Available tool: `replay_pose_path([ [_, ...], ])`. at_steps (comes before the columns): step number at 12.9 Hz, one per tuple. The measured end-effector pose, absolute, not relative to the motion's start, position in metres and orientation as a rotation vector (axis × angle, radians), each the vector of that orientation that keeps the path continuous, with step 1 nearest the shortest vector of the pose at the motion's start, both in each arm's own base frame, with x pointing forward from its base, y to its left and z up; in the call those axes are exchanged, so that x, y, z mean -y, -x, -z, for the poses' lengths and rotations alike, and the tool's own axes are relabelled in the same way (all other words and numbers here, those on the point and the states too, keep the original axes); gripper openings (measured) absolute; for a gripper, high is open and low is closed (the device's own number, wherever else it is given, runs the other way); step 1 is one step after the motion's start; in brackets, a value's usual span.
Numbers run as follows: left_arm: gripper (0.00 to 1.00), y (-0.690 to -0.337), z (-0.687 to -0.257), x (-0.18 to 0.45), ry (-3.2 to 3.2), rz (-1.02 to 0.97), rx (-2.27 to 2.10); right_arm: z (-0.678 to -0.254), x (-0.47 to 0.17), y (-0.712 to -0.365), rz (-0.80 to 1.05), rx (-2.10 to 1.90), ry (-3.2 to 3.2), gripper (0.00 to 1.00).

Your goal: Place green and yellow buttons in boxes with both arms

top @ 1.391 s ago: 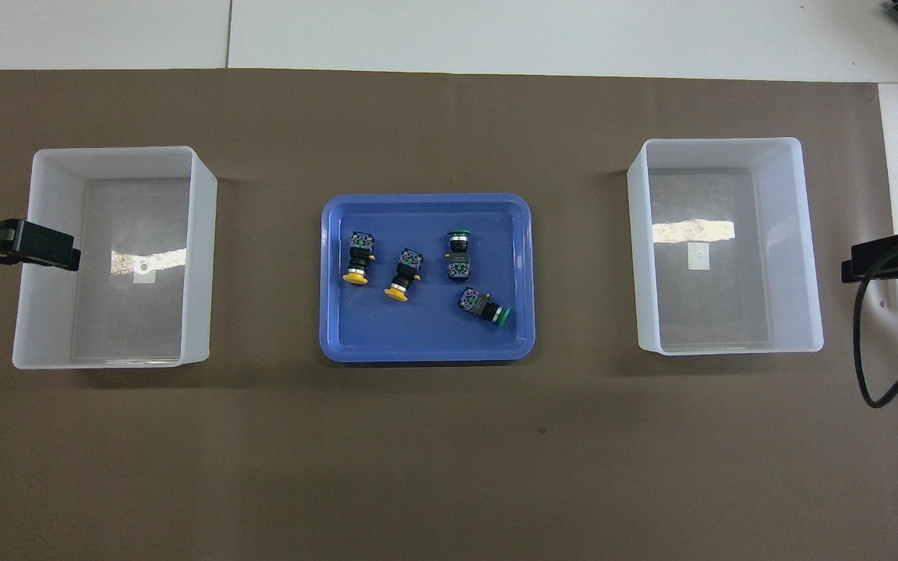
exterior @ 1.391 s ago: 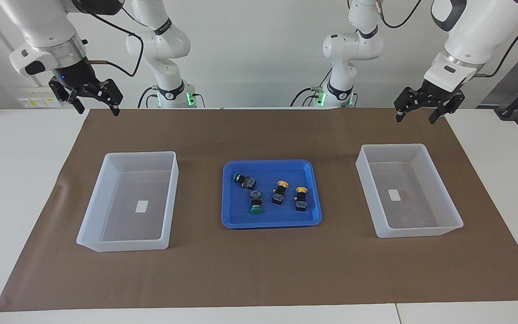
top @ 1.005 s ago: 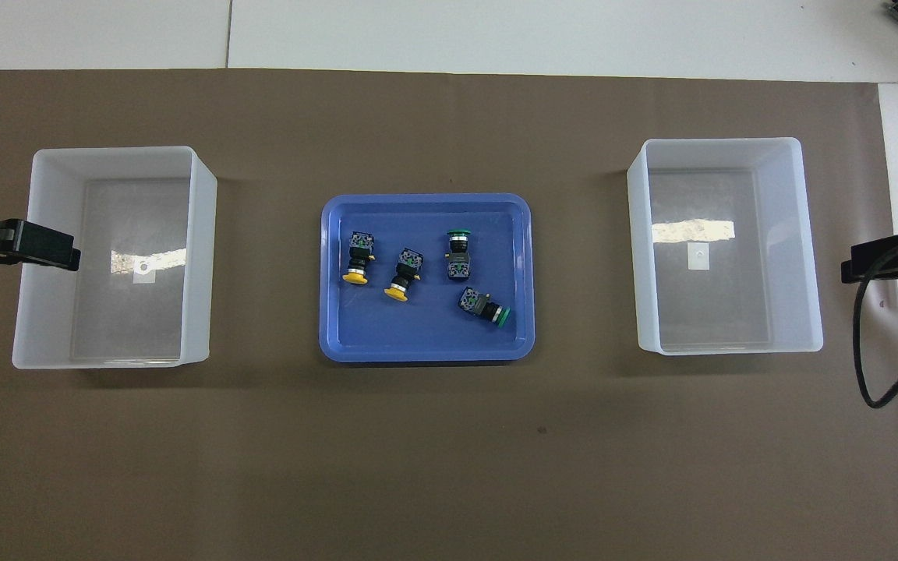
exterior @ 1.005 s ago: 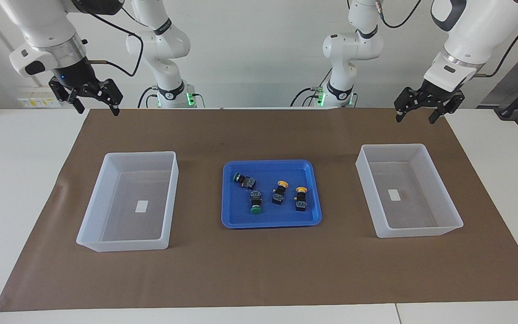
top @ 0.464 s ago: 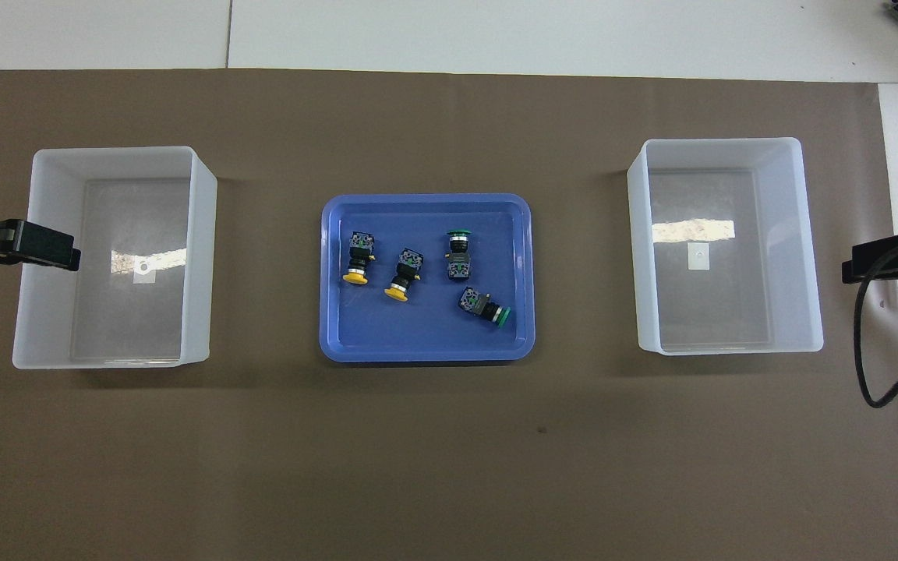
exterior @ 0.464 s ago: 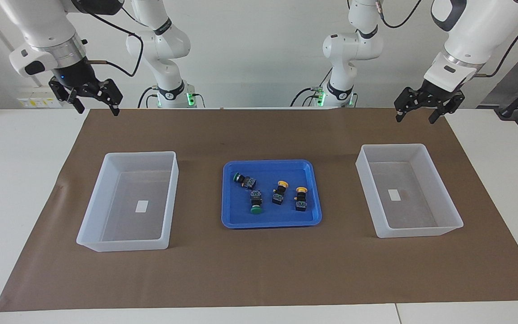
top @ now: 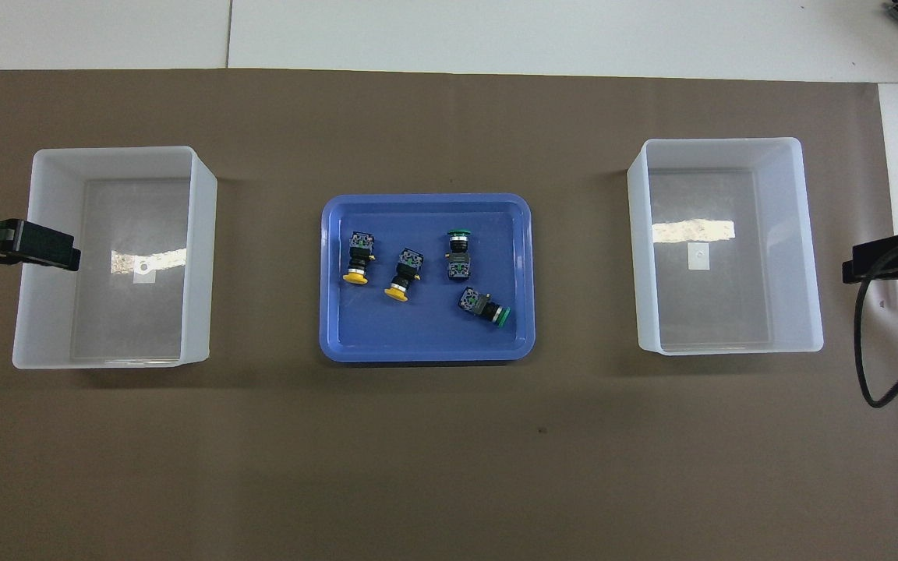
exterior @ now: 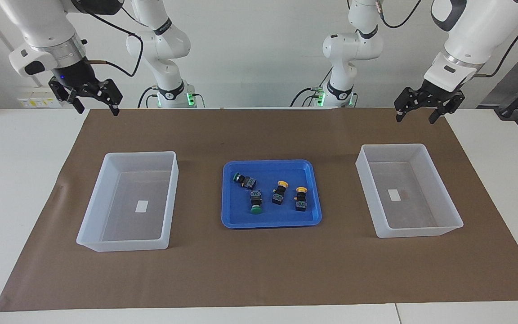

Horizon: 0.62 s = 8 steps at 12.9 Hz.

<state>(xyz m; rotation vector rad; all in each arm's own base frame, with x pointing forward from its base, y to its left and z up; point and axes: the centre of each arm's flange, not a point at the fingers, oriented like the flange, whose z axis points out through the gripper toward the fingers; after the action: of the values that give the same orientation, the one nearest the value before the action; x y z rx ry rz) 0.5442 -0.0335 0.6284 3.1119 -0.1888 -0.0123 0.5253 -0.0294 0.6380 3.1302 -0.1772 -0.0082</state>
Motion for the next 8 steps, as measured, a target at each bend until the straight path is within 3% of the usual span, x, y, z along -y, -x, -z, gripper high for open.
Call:
replay_pose_path([
  [8, 1.00, -0.5442, -0.6284, 0.0335, -3.112, 0.012, 0.189, -0.6373, 0.0296, -0.5253, 0.010, 0.185, -3.130, 1.00],
])
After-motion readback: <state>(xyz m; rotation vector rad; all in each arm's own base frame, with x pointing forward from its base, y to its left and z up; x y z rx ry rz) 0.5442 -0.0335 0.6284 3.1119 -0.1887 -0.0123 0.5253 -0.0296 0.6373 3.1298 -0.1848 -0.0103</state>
